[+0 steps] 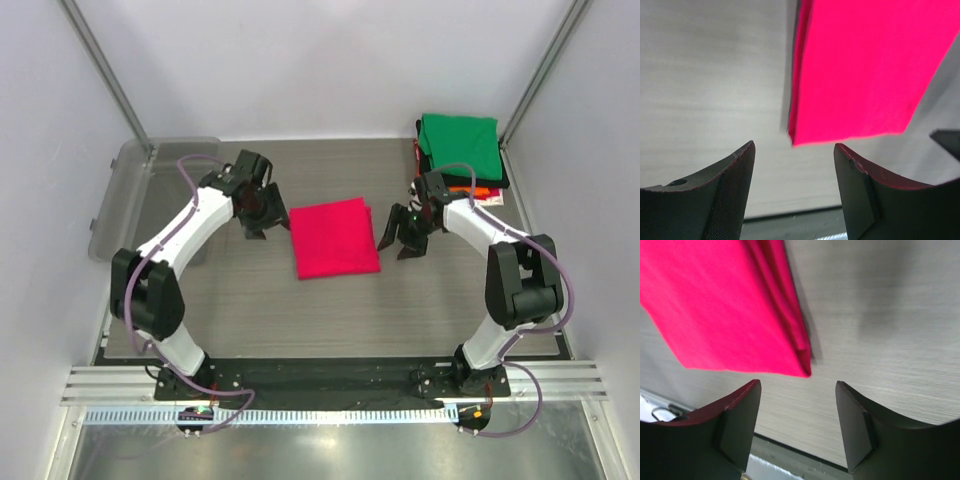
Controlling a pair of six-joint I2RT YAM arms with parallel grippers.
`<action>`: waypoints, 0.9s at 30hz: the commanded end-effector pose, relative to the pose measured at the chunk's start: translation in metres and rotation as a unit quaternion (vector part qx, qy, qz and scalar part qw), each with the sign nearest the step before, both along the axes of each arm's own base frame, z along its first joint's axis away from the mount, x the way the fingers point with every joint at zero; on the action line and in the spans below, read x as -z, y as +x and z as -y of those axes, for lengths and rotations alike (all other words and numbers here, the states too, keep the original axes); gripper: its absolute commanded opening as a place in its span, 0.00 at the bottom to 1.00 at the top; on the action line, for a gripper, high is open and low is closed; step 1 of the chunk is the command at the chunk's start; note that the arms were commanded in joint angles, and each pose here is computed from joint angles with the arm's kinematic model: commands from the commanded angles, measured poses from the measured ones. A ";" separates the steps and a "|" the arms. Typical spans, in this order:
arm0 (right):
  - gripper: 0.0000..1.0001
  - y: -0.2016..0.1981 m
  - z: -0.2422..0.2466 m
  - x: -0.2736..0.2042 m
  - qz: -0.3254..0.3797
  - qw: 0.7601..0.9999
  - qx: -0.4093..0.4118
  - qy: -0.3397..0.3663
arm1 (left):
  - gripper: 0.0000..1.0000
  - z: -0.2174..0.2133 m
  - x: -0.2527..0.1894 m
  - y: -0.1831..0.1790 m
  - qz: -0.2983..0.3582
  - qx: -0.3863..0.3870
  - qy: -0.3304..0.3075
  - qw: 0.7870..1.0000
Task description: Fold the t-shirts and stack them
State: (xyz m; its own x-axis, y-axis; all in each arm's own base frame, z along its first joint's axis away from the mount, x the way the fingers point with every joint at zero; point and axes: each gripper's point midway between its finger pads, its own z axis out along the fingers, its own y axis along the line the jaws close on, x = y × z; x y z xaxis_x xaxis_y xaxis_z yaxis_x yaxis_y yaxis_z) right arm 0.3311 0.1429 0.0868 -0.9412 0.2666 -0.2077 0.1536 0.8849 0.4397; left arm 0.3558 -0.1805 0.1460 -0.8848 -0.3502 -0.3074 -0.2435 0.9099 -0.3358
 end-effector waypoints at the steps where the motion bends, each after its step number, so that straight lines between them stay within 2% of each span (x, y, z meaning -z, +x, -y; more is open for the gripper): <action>1: 0.65 -0.002 -0.018 0.001 0.024 0.998 -0.010 0.057 | 0.65 0.001 -0.014 -0.023 0.029 0.002 -0.016 0.999; 8: 0.50 -0.027 -0.033 0.033 0.004 0.998 -0.024 0.058 | 0.63 -0.015 -0.015 -0.081 0.038 -0.019 -0.032 0.999; 10: 0.45 -0.032 -0.037 0.043 -0.004 0.998 -0.033 0.049 | 0.63 -0.019 -0.023 -0.090 0.054 -0.022 -0.040 0.998; 16: 0.36 -0.045 -0.060 0.058 -0.010 0.998 -0.052 0.041 | 0.63 -0.036 -0.021 -0.116 0.054 -0.027 -0.025 0.998; 18: 0.26 -0.054 -0.075 0.059 -0.012 0.997 -0.062 0.043 | 0.63 -0.040 -0.019 -0.123 0.049 -0.023 -0.018 0.998; 21: 0.24 -0.069 -0.096 0.056 -0.013 0.996 -0.076 0.045 | 0.63 -0.044 -0.020 -0.131 0.051 -0.019 -0.016 0.998; 23: 0.25 -0.087 -0.121 0.043 -0.004 0.992 -0.112 0.060 | 0.63 -0.046 -0.022 -0.134 0.056 -0.017 -0.017 0.998; 25: 0.32 -0.100 -0.137 0.029 0.007 0.989 -0.132 0.071 | 0.63 -0.053 -0.021 -0.136 0.060 -0.022 -0.002 0.998; 26: 0.50 -0.099 -0.137 0.014 0.027 0.988 -0.129 0.077 | 0.63 -0.055 -0.022 -0.138 0.062 -0.019 0.000 0.998; 27: 0.60 -0.095 -0.134 0.006 0.042 0.988 -0.124 0.076 | 0.63 -0.056 -0.022 -0.139 0.063 -0.013 0.005 0.998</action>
